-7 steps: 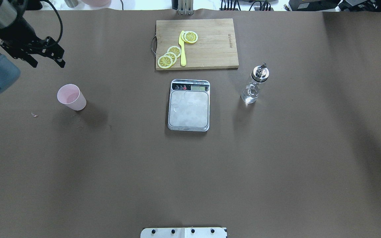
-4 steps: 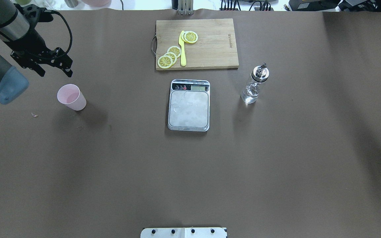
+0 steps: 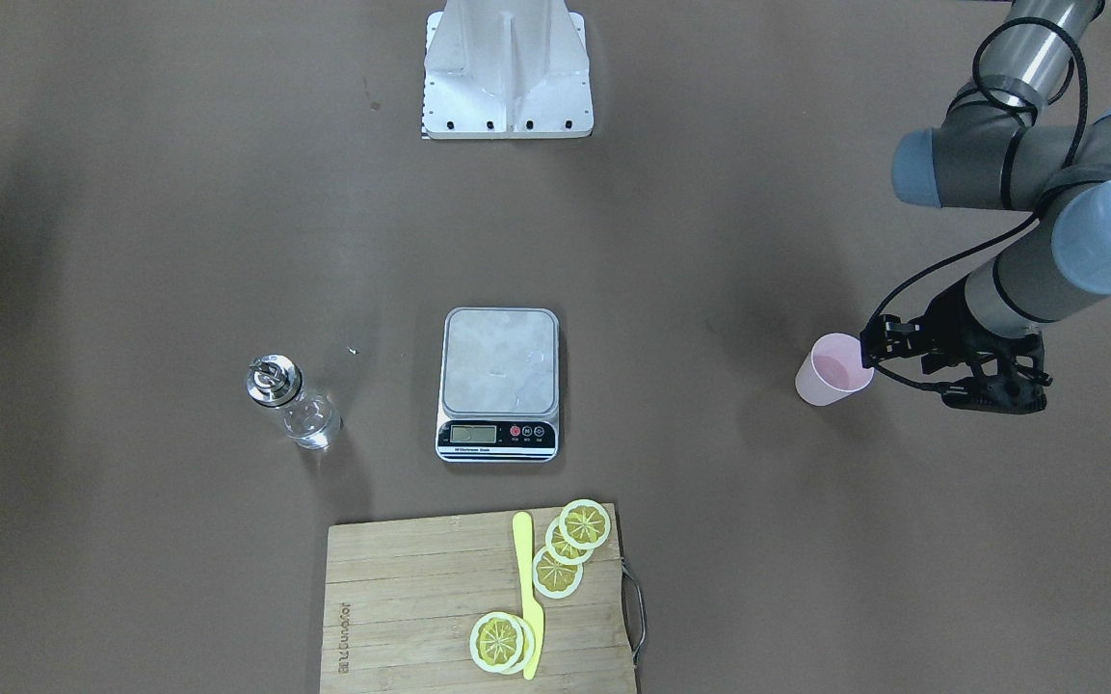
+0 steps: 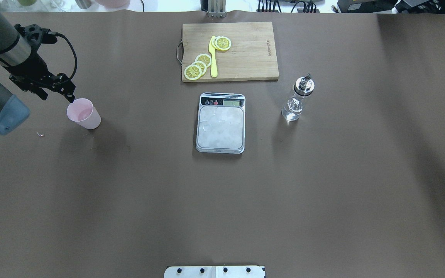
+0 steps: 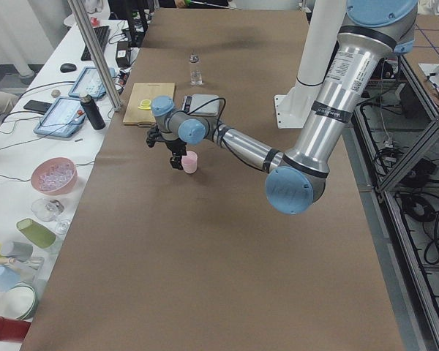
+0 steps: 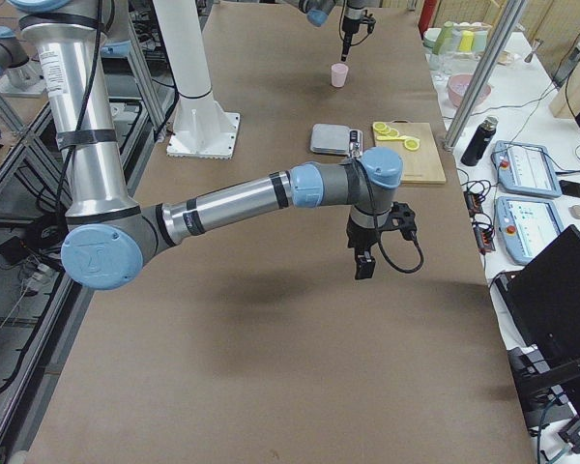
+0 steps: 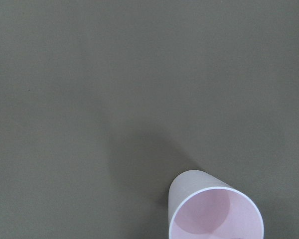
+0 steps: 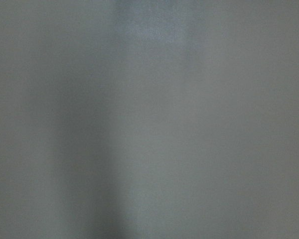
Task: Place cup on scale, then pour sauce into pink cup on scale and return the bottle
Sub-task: 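Move the left gripper down to the pink cup and grasp it, then carry the pink cup with the left gripper onto the scale tray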
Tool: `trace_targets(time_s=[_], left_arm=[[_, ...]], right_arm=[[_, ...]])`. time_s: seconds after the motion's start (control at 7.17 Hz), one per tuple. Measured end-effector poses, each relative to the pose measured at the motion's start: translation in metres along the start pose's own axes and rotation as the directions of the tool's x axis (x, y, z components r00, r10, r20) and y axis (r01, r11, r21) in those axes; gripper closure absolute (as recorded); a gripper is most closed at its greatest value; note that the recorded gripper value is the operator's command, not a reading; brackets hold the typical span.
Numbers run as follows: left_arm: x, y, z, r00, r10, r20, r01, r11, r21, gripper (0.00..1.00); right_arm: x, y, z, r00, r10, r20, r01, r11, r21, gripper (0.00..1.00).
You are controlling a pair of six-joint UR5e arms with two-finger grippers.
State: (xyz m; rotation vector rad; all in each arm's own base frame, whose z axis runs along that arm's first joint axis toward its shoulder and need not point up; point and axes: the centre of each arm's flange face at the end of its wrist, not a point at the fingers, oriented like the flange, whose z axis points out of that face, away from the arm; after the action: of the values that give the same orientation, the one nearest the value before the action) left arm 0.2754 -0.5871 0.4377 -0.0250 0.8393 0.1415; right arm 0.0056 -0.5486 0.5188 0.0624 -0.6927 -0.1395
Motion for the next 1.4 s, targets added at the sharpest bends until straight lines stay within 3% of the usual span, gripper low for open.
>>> trace_targets(time_s=[0.42, 0.56, 0.7, 0.98, 1.4], left_arm=[[0.009, 0.0, 0.017, 1.0, -0.006, -0.003, 0.006, 1.0, -0.023, 0.34], [0.012, 0.0, 0.024, 1.0, -0.008, -0.011, 0.007, 1.0, -0.021, 0.38], [0.012, -0.001, 0.031, 1.0, -0.006, -0.018, 0.005, 1.0, -0.016, 0.55], [0.01, -0.003, 0.035, 1.0, 0.001, -0.025, -0.001, 1.0, -0.009, 1.0], [0.017, -0.003, 0.029, 0.999, 0.009, -0.035, -0.009, 1.0, 0.002, 1.0]], right_arm=[[-0.003, -0.001, 0.0, 1.0, -0.005, 0.0, 0.005, 1.0, 0.0, 0.0], [-0.005, -0.001, 0.002, 1.0, -0.008, 0.0, 0.008, 1.0, -0.003, 0.0], [-0.006, -0.002, 0.003, 1.0, -0.012, 0.0, 0.012, 1.0, -0.004, 0.0], [-0.008, -0.002, 0.003, 1.0, -0.015, -0.001, 0.015, 1.0, -0.005, 0.0], [-0.009, -0.002, 0.006, 1.0, -0.019, -0.004, 0.019, 1.0, -0.011, 0.0]])
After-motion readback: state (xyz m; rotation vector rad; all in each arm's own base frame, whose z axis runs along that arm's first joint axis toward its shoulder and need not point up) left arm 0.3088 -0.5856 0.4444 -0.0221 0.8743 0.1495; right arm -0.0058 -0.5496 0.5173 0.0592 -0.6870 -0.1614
